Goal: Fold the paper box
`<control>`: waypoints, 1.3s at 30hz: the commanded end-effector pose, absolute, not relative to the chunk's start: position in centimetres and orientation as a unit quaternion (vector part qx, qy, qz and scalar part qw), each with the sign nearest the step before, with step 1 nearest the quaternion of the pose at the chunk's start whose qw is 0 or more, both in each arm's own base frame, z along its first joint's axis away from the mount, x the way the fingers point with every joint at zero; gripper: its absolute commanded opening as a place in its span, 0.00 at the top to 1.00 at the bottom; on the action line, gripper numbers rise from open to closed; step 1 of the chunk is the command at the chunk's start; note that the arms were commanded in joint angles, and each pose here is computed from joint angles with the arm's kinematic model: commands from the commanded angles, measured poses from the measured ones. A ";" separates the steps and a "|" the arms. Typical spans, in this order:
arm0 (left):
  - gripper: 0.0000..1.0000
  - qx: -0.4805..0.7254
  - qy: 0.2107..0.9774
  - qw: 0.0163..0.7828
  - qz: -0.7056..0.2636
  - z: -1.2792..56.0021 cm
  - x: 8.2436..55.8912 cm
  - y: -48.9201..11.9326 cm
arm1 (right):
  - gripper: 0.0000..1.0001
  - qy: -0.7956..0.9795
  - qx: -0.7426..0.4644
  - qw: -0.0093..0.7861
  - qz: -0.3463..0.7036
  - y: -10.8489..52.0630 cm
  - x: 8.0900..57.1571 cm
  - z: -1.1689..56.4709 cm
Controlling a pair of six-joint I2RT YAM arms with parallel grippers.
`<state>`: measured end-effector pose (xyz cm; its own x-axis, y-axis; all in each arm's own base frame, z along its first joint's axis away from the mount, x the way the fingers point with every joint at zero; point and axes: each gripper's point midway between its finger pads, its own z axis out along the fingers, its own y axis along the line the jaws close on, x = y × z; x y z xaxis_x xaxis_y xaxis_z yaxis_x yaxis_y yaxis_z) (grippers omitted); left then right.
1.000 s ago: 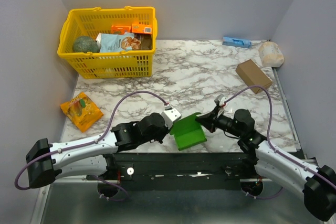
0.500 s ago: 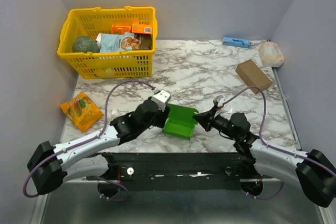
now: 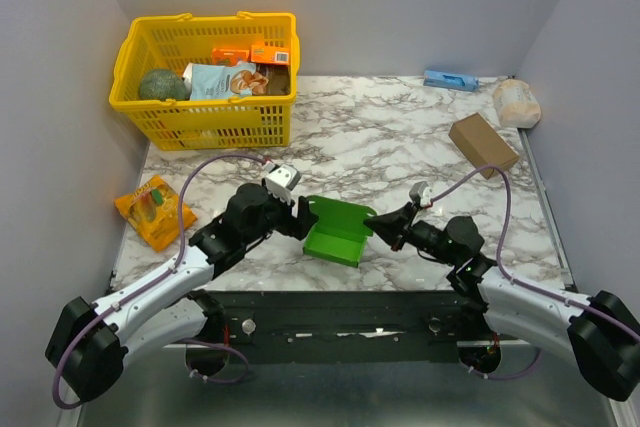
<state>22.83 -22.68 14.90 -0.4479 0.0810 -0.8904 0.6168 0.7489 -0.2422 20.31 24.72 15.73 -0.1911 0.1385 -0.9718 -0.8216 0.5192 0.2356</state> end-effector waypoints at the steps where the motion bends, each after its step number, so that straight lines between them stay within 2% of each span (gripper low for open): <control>1: 0.22 0.223 0.783 0.486 -0.317 16.0 22.7 -23.4 | 0.96 0.625 -0.279 0.582 0.439 25.2 19.2 17.4; 7: 0.35 0.234 0.770 0.487 -0.339 16.6 22.4 -24.0 | 0.96 0.627 -0.291 0.573 0.440 25.3 18.8 17.4; 10: 0.51 0.245 0.768 0.479 -0.349 16.3 22.0 -24.5 | 0.96 0.628 -0.294 0.570 0.441 25.4 18.8 17.4; 11: 0.62 0.245 0.770 0.475 -0.349 16.1 22.0 -24.5 | 0.96 0.630 -0.294 0.568 0.440 25.4 18.8 17.2; 13: 0.71 0.251 0.770 0.467 -0.354 15.8 21.8 -24.8 | 0.96 0.631 -0.294 0.569 0.438 25.5 18.9 17.3; 15: 0.87 0.253 0.771 0.461 -0.359 15.6 21.7 -25.0 | 0.96 0.634 -0.293 0.568 0.435 25.4 19.1 17.1; 17: 0.97 0.254 0.771 0.460 -0.361 15.6 21.8 -25.1 | 0.95 0.639 -0.296 0.570 0.423 25.4 19.5 17.1; 18: 1.00 0.254 0.772 0.458 -0.361 15.5 21.8 -25.2 | 0.95 0.644 -0.297 0.572 0.412 25.3 20.0 16.9; 24: 1.00 0.244 0.778 0.453 -0.361 15.0 22.7 -26.2 | 0.93 0.669 -0.258 0.601 0.354 24.9 23.4 17.1; 33: 1.00 0.151 0.779 0.553 -0.253 15.2 27.4 -24.6 | 0.92 0.723 -0.155 0.635 0.223 24.7 28.9 14.4; 39: 1.00 0.146 0.772 0.587 -0.194 13.5 28.2 -24.2 | 0.91 0.741 -0.112 0.635 0.187 25.6 30.7 12.8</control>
<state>26.69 -24.00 12.08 -0.3908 0.0483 -0.9192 0.5068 0.8449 -0.1711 28.77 25.54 11.25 -0.2311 -0.0075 -0.9729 -0.5199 0.8462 0.1170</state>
